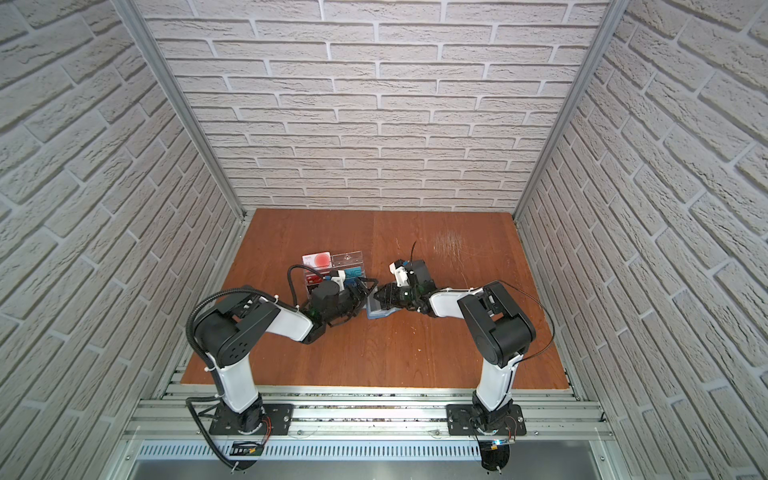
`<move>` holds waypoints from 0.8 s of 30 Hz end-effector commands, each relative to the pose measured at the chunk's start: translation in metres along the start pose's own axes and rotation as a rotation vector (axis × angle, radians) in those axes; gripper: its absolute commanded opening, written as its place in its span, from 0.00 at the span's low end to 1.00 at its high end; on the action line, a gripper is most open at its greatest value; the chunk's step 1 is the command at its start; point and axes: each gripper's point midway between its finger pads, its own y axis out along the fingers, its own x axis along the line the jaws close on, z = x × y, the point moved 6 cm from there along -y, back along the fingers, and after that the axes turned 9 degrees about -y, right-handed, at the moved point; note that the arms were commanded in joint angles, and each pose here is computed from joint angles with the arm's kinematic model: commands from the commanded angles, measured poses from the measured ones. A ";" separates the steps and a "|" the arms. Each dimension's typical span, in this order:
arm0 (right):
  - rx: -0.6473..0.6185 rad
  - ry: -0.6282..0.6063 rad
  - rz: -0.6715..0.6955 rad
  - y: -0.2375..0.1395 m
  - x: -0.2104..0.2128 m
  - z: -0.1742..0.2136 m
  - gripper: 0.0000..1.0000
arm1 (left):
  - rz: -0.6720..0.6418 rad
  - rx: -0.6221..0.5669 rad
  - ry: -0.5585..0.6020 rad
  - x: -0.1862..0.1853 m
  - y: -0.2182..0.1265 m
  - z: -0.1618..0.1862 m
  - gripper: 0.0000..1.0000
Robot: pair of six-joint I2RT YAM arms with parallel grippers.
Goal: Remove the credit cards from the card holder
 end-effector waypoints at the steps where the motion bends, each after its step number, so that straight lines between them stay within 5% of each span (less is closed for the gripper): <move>1: 0.005 -0.018 -0.076 0.006 0.010 0.000 0.34 | -0.033 0.014 -0.011 0.014 0.001 0.001 0.98; 24: -0.002 -0.047 -0.050 -0.005 0.013 -0.004 0.21 | -0.034 0.013 -0.024 0.022 -0.001 0.001 0.98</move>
